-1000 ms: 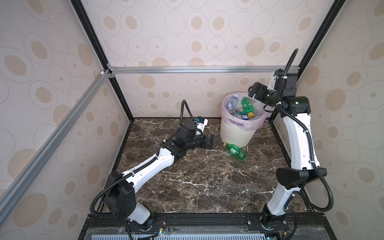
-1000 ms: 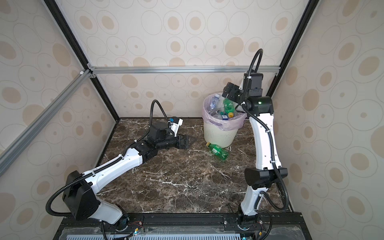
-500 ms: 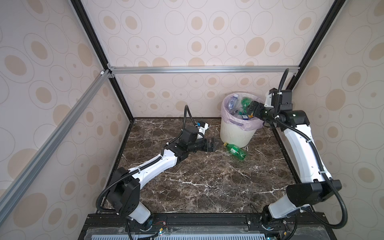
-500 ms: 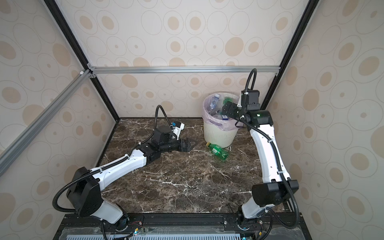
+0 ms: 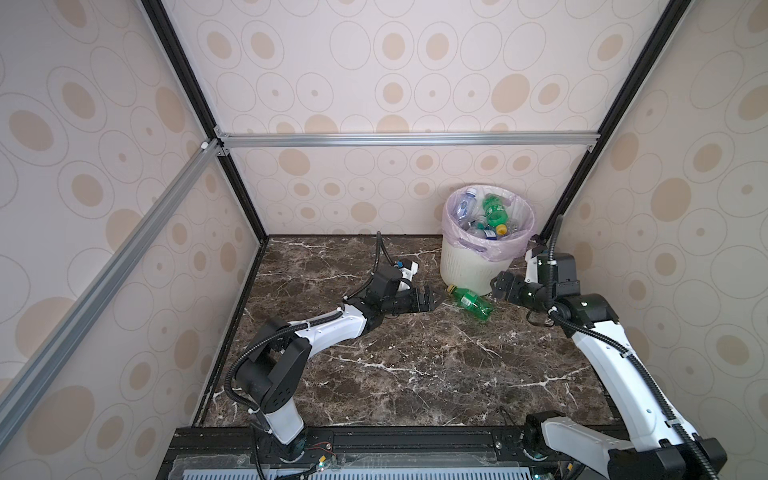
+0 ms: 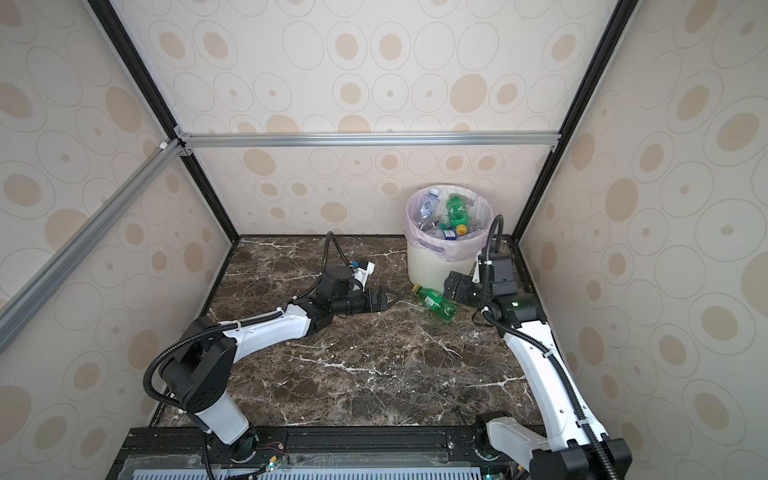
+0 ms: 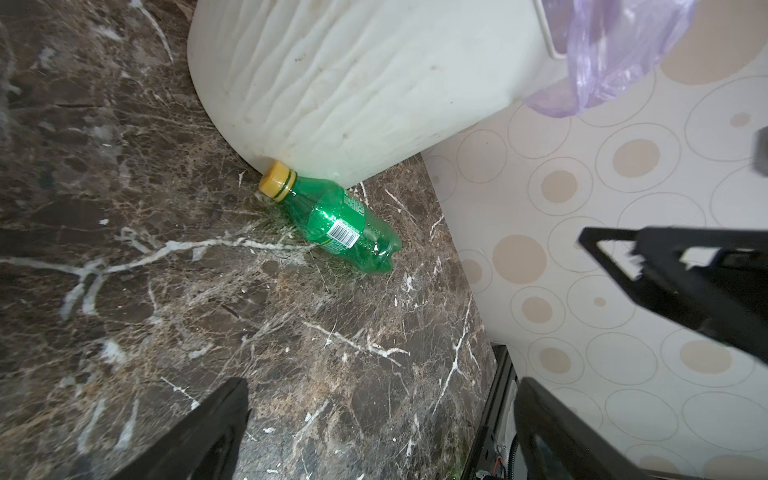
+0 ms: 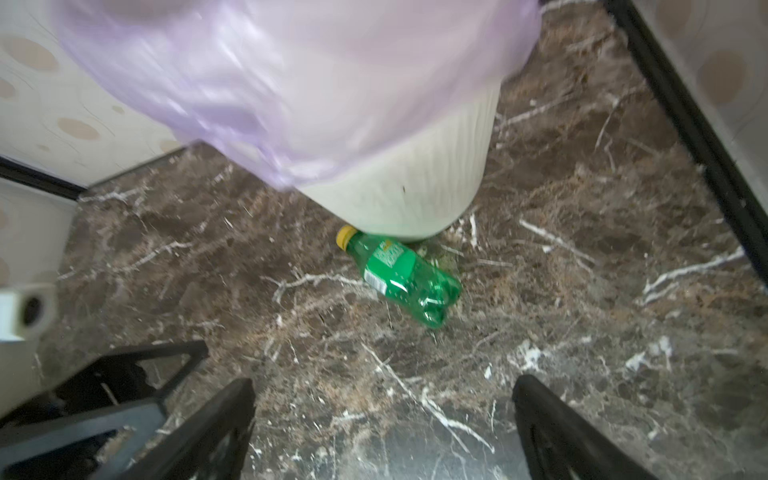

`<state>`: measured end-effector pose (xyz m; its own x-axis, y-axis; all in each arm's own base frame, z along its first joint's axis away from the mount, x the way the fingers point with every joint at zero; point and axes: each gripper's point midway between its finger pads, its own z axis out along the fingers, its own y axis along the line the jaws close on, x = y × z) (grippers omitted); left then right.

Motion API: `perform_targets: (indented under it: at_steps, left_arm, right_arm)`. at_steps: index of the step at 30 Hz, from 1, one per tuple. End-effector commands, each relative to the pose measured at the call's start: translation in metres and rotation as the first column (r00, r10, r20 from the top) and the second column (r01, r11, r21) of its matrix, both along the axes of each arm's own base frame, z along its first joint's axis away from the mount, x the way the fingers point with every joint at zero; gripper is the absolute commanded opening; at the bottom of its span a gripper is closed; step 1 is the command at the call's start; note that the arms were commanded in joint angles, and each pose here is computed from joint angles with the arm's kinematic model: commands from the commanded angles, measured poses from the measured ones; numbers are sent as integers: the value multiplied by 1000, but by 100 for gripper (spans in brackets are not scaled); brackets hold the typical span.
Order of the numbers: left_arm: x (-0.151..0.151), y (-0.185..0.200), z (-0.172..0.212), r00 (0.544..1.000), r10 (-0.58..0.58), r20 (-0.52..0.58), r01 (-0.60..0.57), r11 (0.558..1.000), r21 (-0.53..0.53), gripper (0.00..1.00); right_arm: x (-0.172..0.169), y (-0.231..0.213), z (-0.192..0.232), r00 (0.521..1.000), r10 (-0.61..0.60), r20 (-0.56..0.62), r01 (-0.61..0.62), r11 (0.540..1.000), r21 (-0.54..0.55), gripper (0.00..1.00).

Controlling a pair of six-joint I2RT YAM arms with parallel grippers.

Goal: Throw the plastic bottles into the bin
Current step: 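Lower the right gripper toward the last Sprite bottle beside the bin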

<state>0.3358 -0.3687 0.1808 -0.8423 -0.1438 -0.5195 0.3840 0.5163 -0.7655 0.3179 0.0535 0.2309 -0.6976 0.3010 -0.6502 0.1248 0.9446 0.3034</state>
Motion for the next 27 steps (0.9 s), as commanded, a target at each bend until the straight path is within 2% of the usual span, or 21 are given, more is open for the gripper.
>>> perform_targets:
  at_steps: [1,4,9,13,27]
  left_arm:
    - [-3,-9,9,1000,-15,-1,15,997,-69,99]
    - [-6,-8,3,1000,-15,-16,14,997,-73,99]
    - [-11,-5,0,1000,-18,-25,16,997,-73,99]
    - [-14,0,-3,1000,-12,-19,12,999,-46,99]
    - [-15,1,-9,1000,-13,-29,12,999,-40,99]
  right_arm:
    - [3,4,-21,1000,-2,22,2,1000,-16,100]
    - [10,7,-53,1000,-6,-7,5,998,-61,100]
    - [25,14,-86,1000,3,-28,-5,998,-68,100]
    - [37,15,-97,1000,5,-1,-5,997,-74,100]
    - [65,16,-138,998,-9,-63,0,992,-126,100]
